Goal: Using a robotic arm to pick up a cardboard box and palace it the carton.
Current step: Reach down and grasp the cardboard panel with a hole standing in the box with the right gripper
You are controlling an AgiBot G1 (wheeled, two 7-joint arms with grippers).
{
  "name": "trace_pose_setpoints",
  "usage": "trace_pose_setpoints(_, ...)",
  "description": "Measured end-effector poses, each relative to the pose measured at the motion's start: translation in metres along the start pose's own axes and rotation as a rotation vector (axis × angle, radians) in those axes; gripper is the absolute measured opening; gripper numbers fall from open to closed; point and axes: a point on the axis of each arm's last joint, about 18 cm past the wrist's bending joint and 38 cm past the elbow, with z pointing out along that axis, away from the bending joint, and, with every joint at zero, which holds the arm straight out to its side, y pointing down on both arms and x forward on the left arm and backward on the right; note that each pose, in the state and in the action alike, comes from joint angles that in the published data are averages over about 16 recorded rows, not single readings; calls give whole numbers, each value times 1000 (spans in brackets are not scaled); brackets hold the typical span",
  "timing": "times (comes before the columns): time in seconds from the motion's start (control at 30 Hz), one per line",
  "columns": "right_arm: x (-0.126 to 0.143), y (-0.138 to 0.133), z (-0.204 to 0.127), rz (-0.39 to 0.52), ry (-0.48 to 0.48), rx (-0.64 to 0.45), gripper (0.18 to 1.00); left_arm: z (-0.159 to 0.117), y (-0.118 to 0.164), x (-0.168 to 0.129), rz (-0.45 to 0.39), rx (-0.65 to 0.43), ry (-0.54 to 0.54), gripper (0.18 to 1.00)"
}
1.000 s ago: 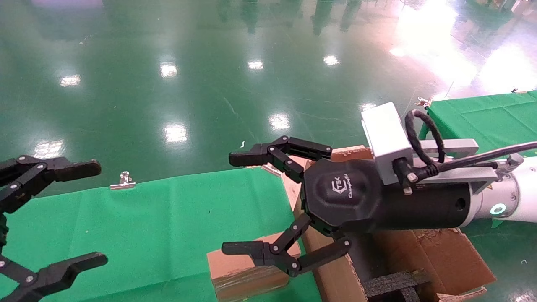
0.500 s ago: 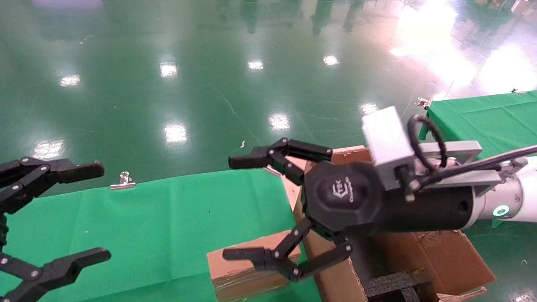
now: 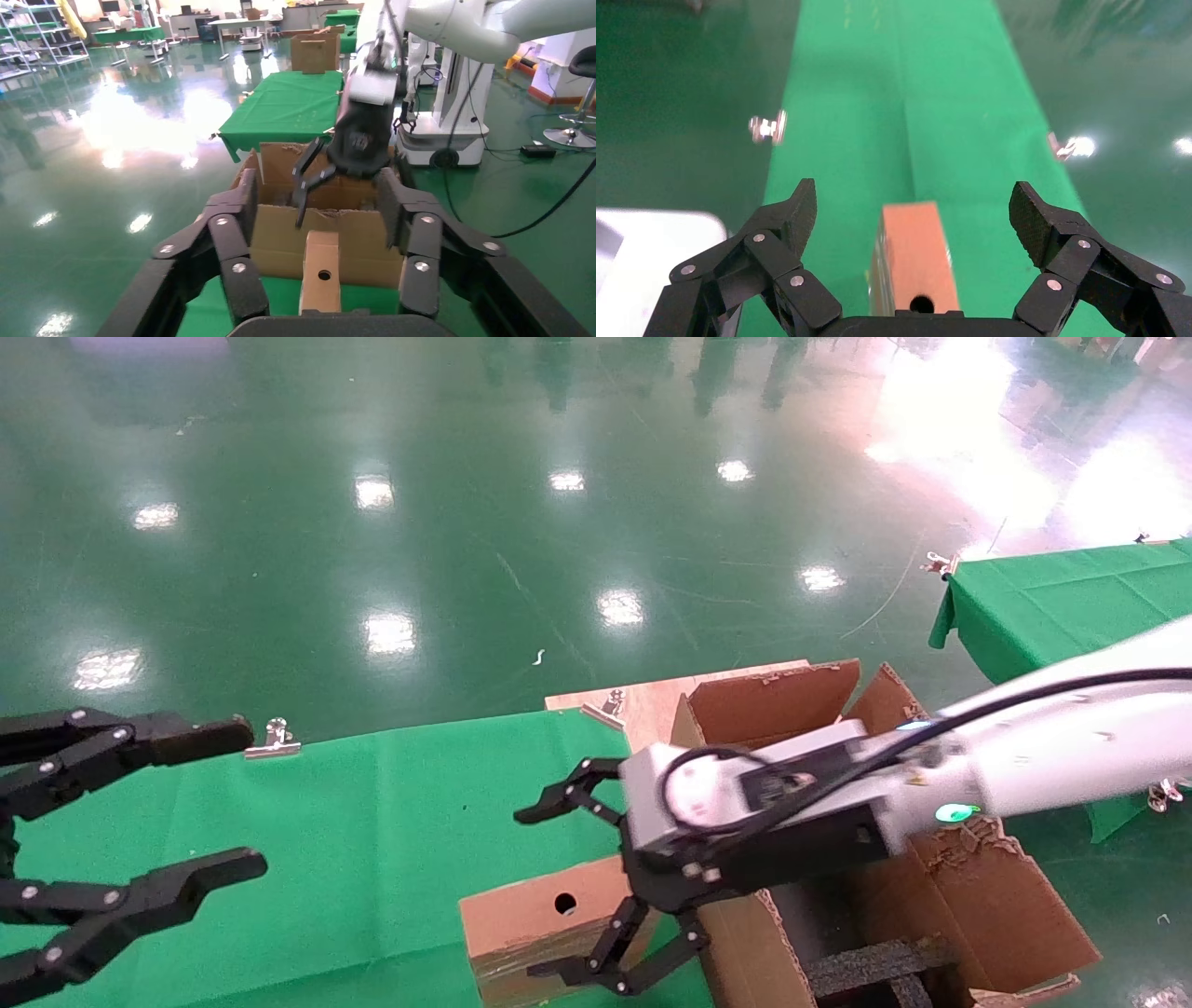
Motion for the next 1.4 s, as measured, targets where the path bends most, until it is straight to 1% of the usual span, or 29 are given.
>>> trace_pose_setpoints(0.1, 7, 7, 11, -15, -19, -67, 1001, 0, 0, 0, 0, 0, 0, 657)
trace_pose_setpoints(0.23, 17, 14, 24, -35, -43, -147, 1001, 0, 0, 0, 0, 0, 0, 551)
trace_pose_setpoints(0.3, 22, 17, 30, -45, -55, -183, 1001, 0, 0, 0, 0, 0, 0, 513)
trace_pose_setpoints(0.43, 30, 21, 40, -71, -80, -254, 1001, 0, 0, 0, 0, 0, 0, 412)
trace_pose_setpoints(0.63, 40, 27, 50, -130, -123, -366, 1001, 0, 0, 0, 0, 0, 0, 309)
trace_pose_setpoints(0.83, 46, 29, 54, -193, -156, -452, 1001, 0, 0, 0, 0, 0, 0, 239)
trace_pose_setpoints(1.1, 50, 29, 55, -241, -172, -501, 999, 0, 0, 0, 0, 0, 0, 203)
trace_pose_setpoints(1.3, 51, 29, 55, -247, -171, -505, 986, 0, 0, 0, 0, 0, -1, 216)
trace_pose_setpoints(1.4, 51, 29, 55, -246, -171, -502, 969, 0, 0, 0, 0, 0, -1, 242)
